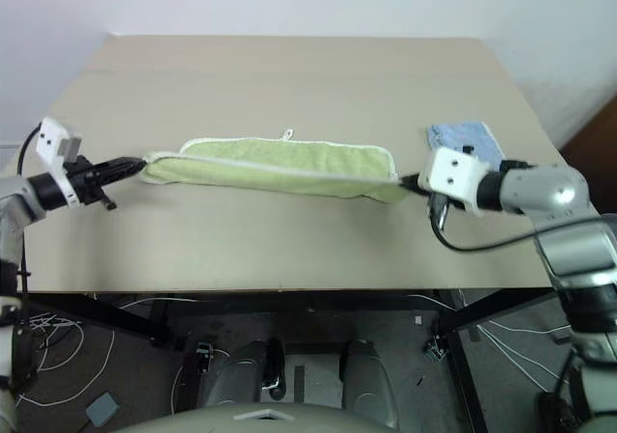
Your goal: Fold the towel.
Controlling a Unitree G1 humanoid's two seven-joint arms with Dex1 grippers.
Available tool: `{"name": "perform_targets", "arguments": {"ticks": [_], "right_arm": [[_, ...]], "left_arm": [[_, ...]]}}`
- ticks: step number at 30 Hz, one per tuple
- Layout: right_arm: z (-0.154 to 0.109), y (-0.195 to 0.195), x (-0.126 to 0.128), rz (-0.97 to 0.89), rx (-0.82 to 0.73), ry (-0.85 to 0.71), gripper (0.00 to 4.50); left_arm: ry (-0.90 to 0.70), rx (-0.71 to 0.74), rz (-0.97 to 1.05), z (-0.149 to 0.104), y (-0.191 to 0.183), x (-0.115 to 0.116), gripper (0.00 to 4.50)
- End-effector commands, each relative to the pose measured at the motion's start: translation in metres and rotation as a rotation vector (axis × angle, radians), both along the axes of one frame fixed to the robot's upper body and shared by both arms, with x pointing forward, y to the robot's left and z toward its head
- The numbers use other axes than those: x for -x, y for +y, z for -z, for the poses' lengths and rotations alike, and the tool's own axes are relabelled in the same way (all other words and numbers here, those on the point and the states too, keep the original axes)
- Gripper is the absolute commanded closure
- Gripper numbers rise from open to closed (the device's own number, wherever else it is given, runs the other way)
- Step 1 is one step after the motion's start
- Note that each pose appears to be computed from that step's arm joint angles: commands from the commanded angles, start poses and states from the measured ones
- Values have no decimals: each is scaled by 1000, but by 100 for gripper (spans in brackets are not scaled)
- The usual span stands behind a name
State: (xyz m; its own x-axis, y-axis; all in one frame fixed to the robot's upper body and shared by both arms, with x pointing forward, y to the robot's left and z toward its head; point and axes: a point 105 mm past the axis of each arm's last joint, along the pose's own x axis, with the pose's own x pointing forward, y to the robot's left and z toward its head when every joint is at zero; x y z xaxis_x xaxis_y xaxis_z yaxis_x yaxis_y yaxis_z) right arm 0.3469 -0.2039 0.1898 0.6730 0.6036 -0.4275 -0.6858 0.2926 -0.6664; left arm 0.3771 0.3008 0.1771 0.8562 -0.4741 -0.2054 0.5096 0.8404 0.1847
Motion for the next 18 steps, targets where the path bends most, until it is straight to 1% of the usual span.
{"name": "perform_targets", "arguments": {"ticks": [1, 6, 9, 14, 18], "right_arm": [[0, -13, -27, 82, 40, -40, 448], [-1, -13, -66, 167, 47, -98, 448], [-3, -13, -82, 204, 61, -137, 448], [-6, -11, -92, 212, 82, -195, 448], [0, -8, -92, 188, 104, -205, 448]], "left_arm": [[-39, -105, -93, 1, 6, -20, 450], [-54, -232, -161, 9, 2, -41, 450], [-80, -274, -187, 7, -3, -50, 450], [-122, -302, -226, -1, -7, -59, 450], [-125, -308, -237, 0, -9, -62, 450]]}}
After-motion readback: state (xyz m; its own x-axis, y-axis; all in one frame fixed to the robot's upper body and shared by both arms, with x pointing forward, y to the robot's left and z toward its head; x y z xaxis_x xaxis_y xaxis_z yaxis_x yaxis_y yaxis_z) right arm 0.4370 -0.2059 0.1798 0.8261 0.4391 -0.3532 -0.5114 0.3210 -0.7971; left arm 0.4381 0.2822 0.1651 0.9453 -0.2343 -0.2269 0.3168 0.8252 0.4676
